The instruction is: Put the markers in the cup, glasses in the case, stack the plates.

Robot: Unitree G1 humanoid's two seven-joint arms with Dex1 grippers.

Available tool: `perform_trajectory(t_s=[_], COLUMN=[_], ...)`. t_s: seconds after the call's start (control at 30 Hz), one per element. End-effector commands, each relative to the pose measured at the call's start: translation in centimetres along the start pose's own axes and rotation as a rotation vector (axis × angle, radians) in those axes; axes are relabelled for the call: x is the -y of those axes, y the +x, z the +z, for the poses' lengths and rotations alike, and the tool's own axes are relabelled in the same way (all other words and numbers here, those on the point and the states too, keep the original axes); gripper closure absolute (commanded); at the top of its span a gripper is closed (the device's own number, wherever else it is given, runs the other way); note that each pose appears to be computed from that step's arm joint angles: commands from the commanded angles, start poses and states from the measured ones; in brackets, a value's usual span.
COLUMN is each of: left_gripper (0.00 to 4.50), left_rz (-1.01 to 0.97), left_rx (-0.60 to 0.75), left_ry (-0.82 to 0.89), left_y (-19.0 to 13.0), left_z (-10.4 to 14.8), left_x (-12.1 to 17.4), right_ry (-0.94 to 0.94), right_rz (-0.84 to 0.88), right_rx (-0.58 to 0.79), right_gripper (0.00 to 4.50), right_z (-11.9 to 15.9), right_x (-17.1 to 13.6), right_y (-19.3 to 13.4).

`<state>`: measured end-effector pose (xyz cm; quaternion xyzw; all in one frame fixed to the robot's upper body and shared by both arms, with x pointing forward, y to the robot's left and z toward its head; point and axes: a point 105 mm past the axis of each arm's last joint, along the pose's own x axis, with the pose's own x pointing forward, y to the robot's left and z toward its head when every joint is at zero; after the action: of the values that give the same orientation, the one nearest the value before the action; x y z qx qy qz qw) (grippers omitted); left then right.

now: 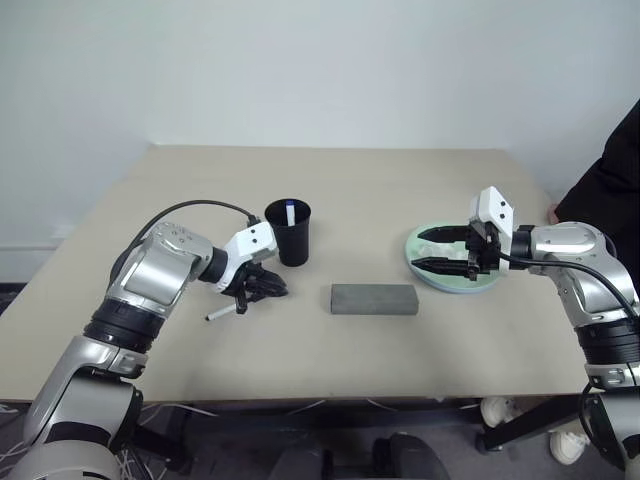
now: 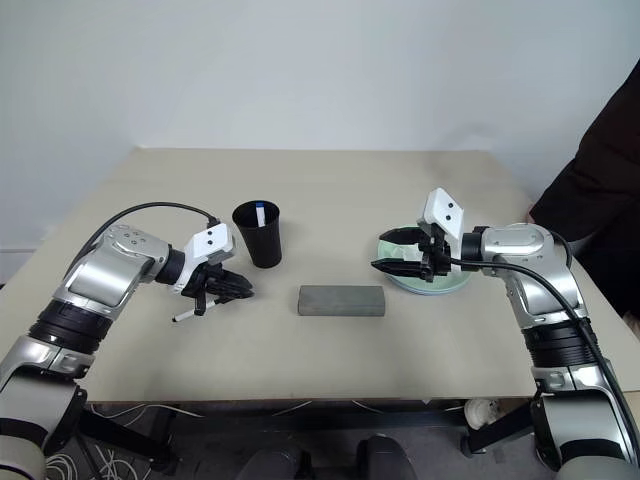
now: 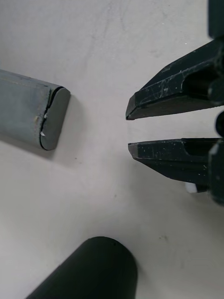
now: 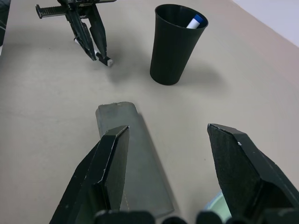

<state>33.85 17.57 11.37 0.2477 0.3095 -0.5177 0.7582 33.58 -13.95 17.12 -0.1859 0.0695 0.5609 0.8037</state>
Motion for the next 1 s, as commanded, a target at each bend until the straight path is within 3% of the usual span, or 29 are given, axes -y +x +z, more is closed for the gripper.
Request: perform_trajectory(t_s=[0.03, 0.2, 0.3, 0.47, 1.0], left_gripper=[3.8, 3.8, 3.33, 1.71, 1.71], left_rz=[0.093, 0.151, 0.182, 0.187, 0.124], left_rx=[0.008, -0.033, -0.042, -0.064, -0.098], left_ry=[0.048, 0.033, 0.046, 0.06, 0.033], left_y=[-1.5, -1.7, -1.4, -1.0, 0.5], left_z=[0.2, -1.8, -2.6, -3.6, -5.1], left_x=[-1.8, -3.3, -3.8, -3.9, -2.8], right_ry=[-0.054, -0.053, -0.053, -0.053, -0.054], right_rz=[-0.012, -0.011, -0.012, -0.012, -0.015], right_rx=[0.031, 0.034, 0.035, 0.035, 0.032], right_gripper=[1.62, 1.62, 1.62, 1.62, 1.62], right_z=[1.5, 1.5, 1.5, 1.5, 1.5], right_x=[0.4, 0.3, 0.3, 0.3, 0.3], right_y=[-0.4, -0.4, -0.4, -0.4, -0.5])
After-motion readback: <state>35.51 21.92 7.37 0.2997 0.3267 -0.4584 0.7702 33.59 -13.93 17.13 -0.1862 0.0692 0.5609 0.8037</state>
